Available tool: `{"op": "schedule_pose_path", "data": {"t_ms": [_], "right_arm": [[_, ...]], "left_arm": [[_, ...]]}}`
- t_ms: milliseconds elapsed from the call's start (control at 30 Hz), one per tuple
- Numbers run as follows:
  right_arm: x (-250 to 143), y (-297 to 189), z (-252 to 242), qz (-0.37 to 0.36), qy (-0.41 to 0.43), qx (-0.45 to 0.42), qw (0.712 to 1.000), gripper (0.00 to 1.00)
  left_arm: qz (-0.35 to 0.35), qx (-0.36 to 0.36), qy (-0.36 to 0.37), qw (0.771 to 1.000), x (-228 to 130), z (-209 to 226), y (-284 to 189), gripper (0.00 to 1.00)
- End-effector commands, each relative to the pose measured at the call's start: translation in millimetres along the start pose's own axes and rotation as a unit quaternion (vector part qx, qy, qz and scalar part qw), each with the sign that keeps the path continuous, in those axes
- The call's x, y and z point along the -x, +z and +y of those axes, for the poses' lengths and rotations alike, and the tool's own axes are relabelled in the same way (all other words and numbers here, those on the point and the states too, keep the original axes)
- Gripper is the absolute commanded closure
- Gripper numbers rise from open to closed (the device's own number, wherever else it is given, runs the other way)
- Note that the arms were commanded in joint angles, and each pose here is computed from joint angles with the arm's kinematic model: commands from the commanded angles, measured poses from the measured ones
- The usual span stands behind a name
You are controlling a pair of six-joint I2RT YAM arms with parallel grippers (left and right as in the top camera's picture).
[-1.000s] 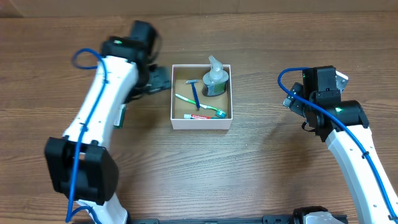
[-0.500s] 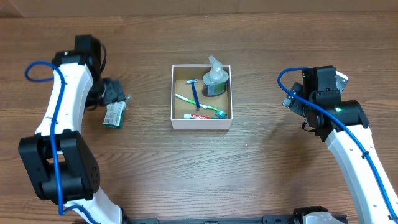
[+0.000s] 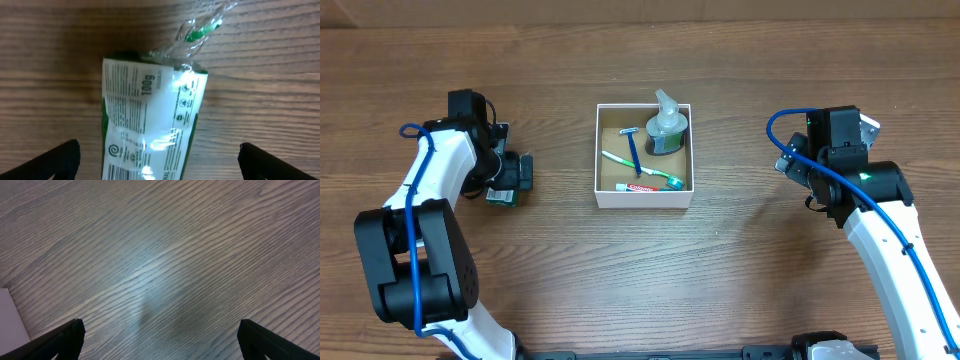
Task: Pack container
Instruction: 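Move the left gripper to the green soap bar package and grasp it, then carry the soap bar package over the box and release it inside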
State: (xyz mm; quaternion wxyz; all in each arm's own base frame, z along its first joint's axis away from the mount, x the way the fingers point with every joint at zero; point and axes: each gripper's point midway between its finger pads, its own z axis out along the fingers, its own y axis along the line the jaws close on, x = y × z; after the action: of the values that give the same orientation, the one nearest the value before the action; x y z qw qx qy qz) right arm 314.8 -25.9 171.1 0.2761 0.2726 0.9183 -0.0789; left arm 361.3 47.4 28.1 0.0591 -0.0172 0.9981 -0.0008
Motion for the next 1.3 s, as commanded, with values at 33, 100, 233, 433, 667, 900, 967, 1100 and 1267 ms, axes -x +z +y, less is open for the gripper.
{"op": "schedule_pose_path", "data": {"t_ms": [33,100,233,433,667,900,967,1100,1267], "right_arm": [[6.7,-5.6,0.6,-0.013,0.007,0.005,1.000,0.00],[6.7,-5.6,0.6,-0.013,0.007,0.005,1.000,0.00],[6.7,-5.6,0.6,-0.013,0.007,0.005,1.000,0.00],[6.7,-5.6,0.6,-0.013,0.007,0.005,1.000,0.00],[6.7,-5.6,0.6,-0.013,0.007,0.005,1.000,0.00],[6.7,-5.6,0.6,-0.013,0.007,0.005,1.000,0.00],[6.7,-5.6,0.6,-0.013,0.007,0.005,1.000,0.00],[6.7,-5.6,0.6,-0.013,0.007,0.005,1.000,0.00],[6.7,-5.6,0.6,-0.013,0.007,0.005,1.000,0.00]], "left_arm": [[-0.004,-0.012,0.026,1.000,-1.3,-2.3,8.8,0.00],[-0.008,-0.013,0.026,1.000,-4.9,-3.0,18.0,0.00],[-0.016,-0.012,0.026,0.999,-8.1,-3.0,28.3,0.00],[-0.018,-0.013,0.026,0.999,-7.5,-3.4,29.2,0.06],[-0.021,-0.013,0.024,0.999,-6.0,-3.4,28.9,0.65],[-0.039,-0.012,0.001,0.999,10.7,-2.2,16.7,0.67],[-0.047,-0.018,-0.034,0.998,23.1,-3.1,2.3,0.71],[-0.064,-0.086,-0.046,0.993,44.4,-26.6,-25.4,0.73],[-0.083,-0.167,-0.062,0.980,65.9,-65.3,-57.5,0.72]]}}
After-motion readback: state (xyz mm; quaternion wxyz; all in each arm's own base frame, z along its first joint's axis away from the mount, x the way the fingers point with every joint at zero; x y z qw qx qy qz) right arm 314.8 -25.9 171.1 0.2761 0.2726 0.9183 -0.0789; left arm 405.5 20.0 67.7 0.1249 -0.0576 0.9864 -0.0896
